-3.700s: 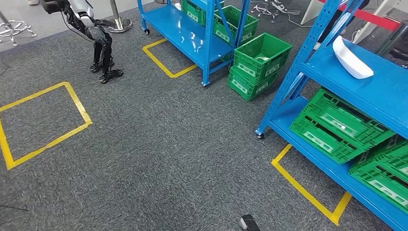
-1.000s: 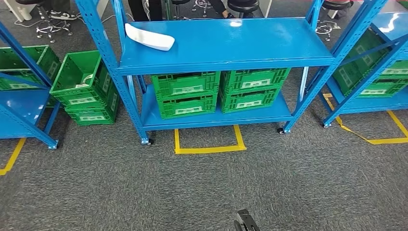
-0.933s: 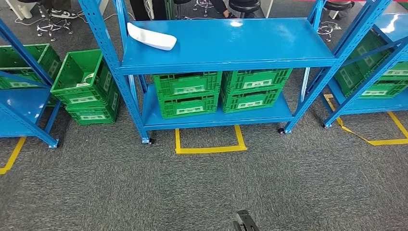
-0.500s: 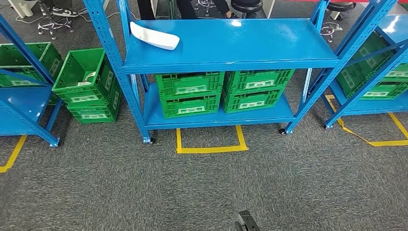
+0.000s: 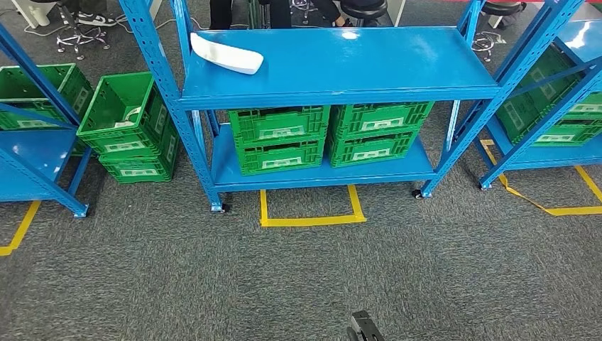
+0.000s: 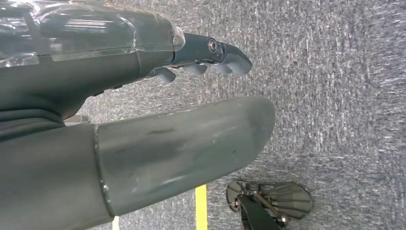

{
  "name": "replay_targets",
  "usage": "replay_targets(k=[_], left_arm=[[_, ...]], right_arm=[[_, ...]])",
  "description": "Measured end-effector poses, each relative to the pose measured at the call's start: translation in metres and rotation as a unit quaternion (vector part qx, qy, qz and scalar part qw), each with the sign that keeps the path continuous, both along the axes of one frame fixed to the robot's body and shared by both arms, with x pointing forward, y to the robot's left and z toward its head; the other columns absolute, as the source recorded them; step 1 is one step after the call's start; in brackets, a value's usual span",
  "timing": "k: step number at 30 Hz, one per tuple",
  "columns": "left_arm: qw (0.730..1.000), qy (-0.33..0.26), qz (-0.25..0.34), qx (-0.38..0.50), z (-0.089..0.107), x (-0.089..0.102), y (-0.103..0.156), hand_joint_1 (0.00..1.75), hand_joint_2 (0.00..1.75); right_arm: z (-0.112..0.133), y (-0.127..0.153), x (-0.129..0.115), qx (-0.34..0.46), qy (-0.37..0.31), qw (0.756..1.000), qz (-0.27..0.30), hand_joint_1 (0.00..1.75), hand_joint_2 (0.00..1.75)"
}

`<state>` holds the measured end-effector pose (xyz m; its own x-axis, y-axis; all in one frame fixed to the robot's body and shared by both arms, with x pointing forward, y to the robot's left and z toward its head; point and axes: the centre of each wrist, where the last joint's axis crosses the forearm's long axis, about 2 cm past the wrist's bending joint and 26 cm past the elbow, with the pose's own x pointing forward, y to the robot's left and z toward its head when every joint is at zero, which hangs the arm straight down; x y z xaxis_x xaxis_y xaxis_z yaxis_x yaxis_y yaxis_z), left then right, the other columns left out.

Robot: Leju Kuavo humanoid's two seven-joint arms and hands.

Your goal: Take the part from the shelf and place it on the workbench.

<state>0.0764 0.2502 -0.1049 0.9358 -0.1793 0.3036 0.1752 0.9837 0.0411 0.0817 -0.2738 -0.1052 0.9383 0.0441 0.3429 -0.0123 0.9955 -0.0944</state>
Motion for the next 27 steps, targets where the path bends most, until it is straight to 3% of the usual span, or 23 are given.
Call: replay_targets(k=[2, 4, 5, 6, 7, 8, 9, 11, 27], left_arm=[[1.000, 0.003, 0.000, 0.000, 0.0000, 0.0000, -0.0002, 0.00, 0.00], [1.000, 0.005, 0.000, 0.000, 0.0000, -0.0001, -0.0004, 0.00, 0.00], [1.000, 0.006, 0.000, 0.000, 0.0000, 0.0000, -0.0005, 0.00, 0.00], [1.000, 0.006, 0.000, 0.000, 0.0000, 0.0000, -0.0005, 0.00, 0.44], [1.000, 0.006, 0.000, 0.001, 0.0000, 0.0000, -0.0006, 0.00, 0.87], [1.000, 0.006, 0.001, 0.001, 0.0000, 0.0000, -0.0006, 0.00, 1.31], [1.000, 0.006, 0.001, 0.001, 0.0000, 0.0000, -0.0007, 0.00, 1.75], [1.000, 0.006, 0.001, 0.002, 0.0001, 0.0000, -0.0009, 0.00, 1.75], [0.999, 0.027, 0.005, 0.030, 0.0005, 0.0001, -0.0036, 0.00, 1.75]], right_arm=[[-0.0001, -0.0001, -0.0006, 0.000, 0.002, 1.000, 0.000, 0.00, 0.00], [-0.0002, -0.0001, -0.0012, 0.000, 0.004, 1.000, 0.000, 0.00, 0.87], [-0.0003, -0.0001, -0.0014, 0.000, 0.004, 1.000, 0.000, 0.00, 0.87], [-0.0003, -0.0001, -0.0015, 0.000, 0.005, 1.000, 0.001, 0.00, 0.87], [-0.0003, 0.0000, -0.0017, 0.001, 0.006, 1.000, 0.002, 0.00, 0.44], [-0.0004, 0.0001, -0.0019, 0.001, 0.007, 1.000, 0.002, 0.00, 0.44], [-0.0004, 0.0001, -0.0022, 0.002, 0.008, 1.000, 0.002, 0.00, 0.87], [-0.0005, 0.0003, -0.0026, 0.004, 0.012, 1.000, 0.001, 0.00, 1.75], [-0.0005, -0.0009, -0.0033, -0.029, 0.059, 0.998, 0.014, 0.00, 1.75]])
